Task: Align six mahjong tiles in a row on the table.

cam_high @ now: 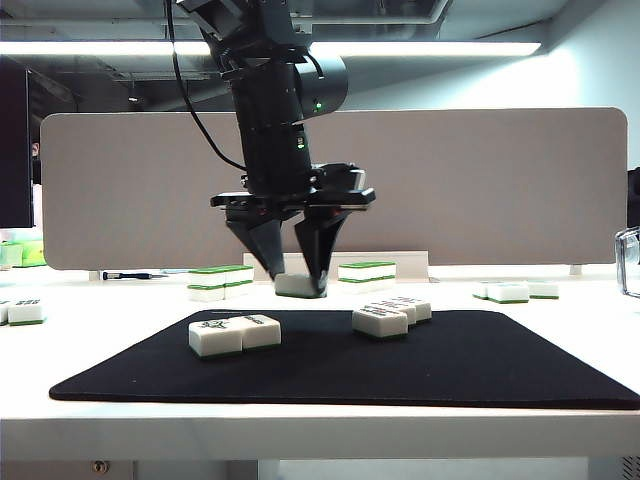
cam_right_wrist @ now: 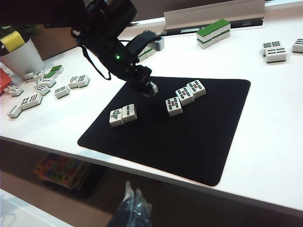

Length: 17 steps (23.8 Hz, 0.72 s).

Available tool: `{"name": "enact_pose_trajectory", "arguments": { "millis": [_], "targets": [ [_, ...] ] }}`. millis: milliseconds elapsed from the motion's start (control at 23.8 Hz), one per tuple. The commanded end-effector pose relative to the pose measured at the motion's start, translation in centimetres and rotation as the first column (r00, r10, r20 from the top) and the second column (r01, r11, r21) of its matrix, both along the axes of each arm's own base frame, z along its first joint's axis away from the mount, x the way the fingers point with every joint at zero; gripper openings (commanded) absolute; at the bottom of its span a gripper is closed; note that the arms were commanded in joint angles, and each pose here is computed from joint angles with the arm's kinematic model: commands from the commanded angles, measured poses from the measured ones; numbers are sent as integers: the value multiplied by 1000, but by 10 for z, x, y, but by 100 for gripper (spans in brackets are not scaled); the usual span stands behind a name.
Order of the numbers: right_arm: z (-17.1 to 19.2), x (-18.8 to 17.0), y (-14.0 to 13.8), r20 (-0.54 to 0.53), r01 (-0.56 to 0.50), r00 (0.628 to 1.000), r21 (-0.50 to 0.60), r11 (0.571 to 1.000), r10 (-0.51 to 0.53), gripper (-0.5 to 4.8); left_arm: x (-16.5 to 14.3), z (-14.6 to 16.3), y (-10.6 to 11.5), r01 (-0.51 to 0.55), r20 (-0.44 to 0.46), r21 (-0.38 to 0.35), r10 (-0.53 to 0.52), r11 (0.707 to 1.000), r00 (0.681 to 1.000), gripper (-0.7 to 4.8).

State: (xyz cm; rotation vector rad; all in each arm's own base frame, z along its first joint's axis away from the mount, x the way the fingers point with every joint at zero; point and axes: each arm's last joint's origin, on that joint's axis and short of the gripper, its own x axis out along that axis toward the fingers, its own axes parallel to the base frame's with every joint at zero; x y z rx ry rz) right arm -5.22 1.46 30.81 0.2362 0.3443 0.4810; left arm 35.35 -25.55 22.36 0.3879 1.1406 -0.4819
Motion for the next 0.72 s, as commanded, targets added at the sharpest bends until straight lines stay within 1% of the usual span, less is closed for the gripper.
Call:
{"name": "enact_pose_trajectory", "arguments": {
  "millis": [42,168,295,421,547,589,673,715],
  "targets": [
    [1,-3,0,30,0,1000,-3,1000,0,-1,-8,-3,4,118,-75,64,-113,991,991,209],
    [1,-3,0,30,0,1000,-3,1000,0,-1,-11,-5,6,233,-110,108,-221,967,969,209],
    [1,-3,0,30,0,1000,-3,1000,0,-1,-11,-5,6,261,-109,108,-250,959,962,209],
    [1,-3,0,30,0,1000,-3,1000,0,-1,-11,-5,6,267,-109,97,-257,959,960,209],
    [1,-3,0,30,0,1000,-3,1000,0,-1,-10,-4,3,279,-104,55,-273,959,956,209],
    [1,-3,0,30,0,1000,-3,1000,0,-1,-10,-4,3,284,-102,52,-278,957,955,209],
    [1,-3,0,30,0,1000,-3,1000,0,-1,-10,-4,3,328,-95,61,-322,943,942,209],
    [1,-3,0,30,0,1000,-3,1000,0,-1,-10,-4,3,335,-95,63,-329,940,940,209]
  ]
}}
